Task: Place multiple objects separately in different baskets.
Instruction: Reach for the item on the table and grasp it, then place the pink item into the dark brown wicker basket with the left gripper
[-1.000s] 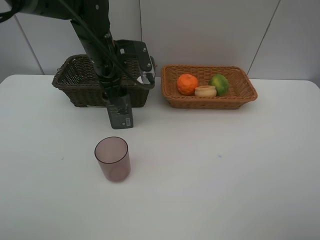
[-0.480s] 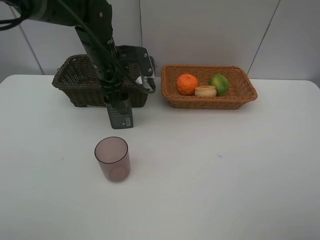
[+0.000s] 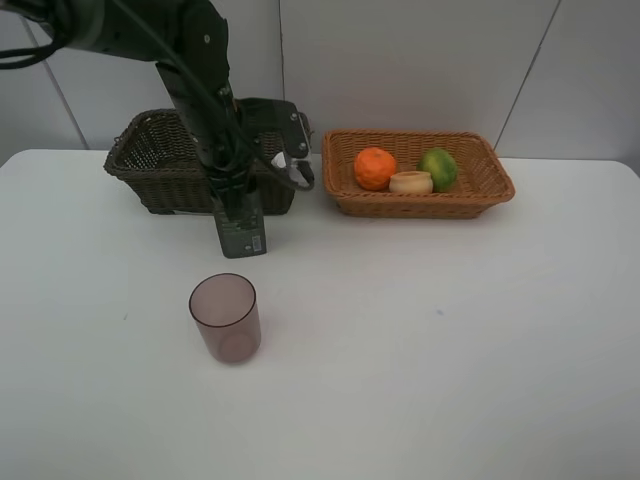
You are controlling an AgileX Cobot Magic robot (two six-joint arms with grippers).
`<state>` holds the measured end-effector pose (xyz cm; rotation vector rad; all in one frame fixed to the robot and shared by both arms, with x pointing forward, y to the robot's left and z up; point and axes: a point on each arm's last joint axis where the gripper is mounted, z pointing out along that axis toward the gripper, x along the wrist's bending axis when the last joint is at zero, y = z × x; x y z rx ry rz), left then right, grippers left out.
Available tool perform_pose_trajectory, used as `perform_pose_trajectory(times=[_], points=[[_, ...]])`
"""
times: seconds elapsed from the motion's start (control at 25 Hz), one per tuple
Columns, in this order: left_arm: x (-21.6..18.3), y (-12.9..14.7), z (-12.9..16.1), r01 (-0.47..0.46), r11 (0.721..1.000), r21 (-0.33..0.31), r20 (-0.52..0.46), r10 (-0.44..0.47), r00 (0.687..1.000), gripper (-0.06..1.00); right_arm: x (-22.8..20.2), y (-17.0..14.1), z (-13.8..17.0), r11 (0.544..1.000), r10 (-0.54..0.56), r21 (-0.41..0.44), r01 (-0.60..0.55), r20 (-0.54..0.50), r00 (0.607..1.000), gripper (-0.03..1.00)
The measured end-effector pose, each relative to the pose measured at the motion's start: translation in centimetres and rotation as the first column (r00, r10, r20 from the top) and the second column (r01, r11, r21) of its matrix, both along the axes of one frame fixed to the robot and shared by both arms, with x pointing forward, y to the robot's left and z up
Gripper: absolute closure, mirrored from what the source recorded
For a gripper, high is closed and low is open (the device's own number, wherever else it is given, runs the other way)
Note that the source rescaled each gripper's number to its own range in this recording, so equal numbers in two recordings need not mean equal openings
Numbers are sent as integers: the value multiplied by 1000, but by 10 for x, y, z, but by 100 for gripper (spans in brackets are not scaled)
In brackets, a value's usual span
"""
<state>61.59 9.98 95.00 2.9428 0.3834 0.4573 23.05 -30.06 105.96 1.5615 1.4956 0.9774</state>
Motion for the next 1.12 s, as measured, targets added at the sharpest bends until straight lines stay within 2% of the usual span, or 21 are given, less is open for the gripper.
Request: perform_pose_trajectory(times=[0.88,1.12], points=[[0,-1,1,-4,1000,-11,0,4,1000,45,0,0,0,1000,0,0,0,0,1000,-3],[-3,0,13,-15,999,-28,7,15,1000,45,0,0,0,1000,0,0,0,0,1000,-3]])
